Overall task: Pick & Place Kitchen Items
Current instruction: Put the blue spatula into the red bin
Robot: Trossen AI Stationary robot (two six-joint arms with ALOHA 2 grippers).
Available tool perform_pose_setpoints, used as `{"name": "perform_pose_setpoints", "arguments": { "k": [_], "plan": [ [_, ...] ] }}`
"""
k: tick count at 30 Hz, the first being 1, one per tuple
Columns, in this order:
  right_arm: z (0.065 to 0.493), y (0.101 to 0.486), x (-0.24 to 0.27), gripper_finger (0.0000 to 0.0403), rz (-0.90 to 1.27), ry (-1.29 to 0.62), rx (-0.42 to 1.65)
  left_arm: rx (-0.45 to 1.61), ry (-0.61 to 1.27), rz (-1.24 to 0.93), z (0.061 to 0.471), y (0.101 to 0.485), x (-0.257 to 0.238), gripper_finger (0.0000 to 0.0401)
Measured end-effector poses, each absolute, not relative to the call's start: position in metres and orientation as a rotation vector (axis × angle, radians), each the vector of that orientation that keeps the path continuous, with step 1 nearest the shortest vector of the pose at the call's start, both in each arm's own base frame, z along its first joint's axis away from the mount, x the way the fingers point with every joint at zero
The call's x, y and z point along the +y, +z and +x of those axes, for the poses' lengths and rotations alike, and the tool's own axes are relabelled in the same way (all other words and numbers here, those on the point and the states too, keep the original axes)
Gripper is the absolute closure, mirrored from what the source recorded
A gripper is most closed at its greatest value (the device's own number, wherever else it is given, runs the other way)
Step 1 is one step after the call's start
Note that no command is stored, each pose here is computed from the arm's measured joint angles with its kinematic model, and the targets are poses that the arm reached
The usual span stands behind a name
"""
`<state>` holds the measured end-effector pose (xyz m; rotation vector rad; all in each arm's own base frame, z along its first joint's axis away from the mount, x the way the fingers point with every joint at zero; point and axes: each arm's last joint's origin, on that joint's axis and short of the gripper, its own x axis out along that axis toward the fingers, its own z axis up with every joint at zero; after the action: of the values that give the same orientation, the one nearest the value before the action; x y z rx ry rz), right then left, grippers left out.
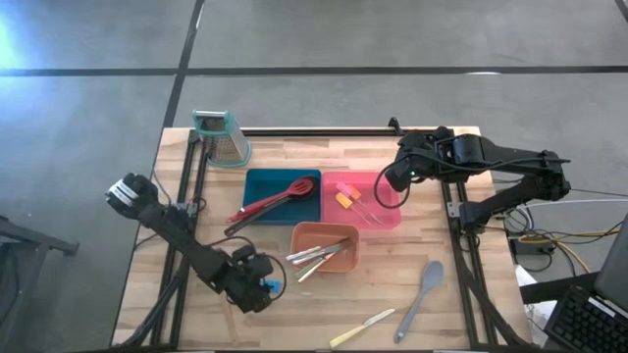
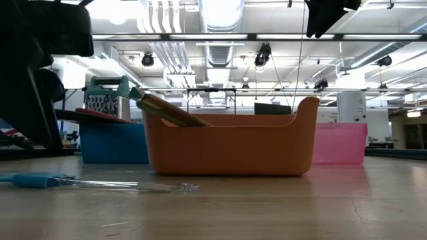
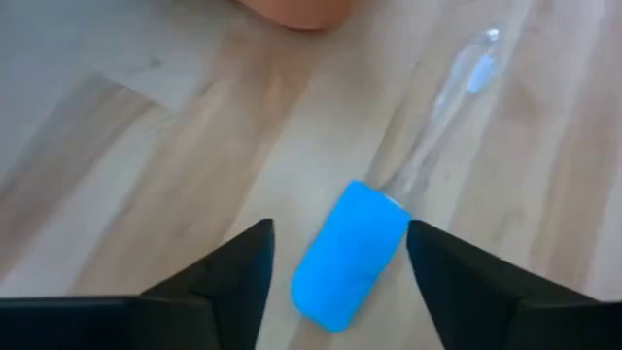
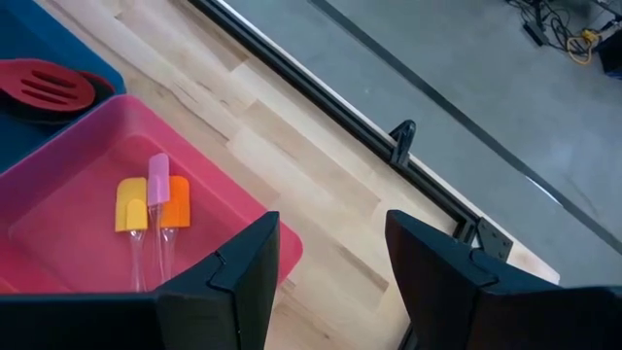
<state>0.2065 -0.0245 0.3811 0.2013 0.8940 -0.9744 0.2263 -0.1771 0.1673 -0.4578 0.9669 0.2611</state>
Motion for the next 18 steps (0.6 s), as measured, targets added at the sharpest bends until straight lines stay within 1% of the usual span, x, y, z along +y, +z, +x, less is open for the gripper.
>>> {"name": "perform_pose_setpoints", "arguments": {
  "k": [3, 7, 15, 18],
  "plan": [
    [0.206, 0.381, -0.024, 0.0218, 0.202, -0.974, 0.894, 0.956, 0.233, -0.469, 0.231, 0.163, -0.181, 0.0137],
    [0.207, 0.381, -0.024, 0.0220, 0.201, -0.974, 0.895, 0.968, 0.204, -0.473, 0.237, 0.150, -0.188, 0.0129],
    [0.207, 0.381, -0.024, 0.0219, 0.196, -0.971, 0.898, 1.026, 0.228, -0.405, 0.244, 0.118, -0.194, 0.0134],
    [0.206, 0.381, -0.024, 0.0222, 0.196, -0.971, 0.898, 1.046, 0.235, -0.383, 0.244, 0.112, -0.194, 0.0155]
  ]
}}
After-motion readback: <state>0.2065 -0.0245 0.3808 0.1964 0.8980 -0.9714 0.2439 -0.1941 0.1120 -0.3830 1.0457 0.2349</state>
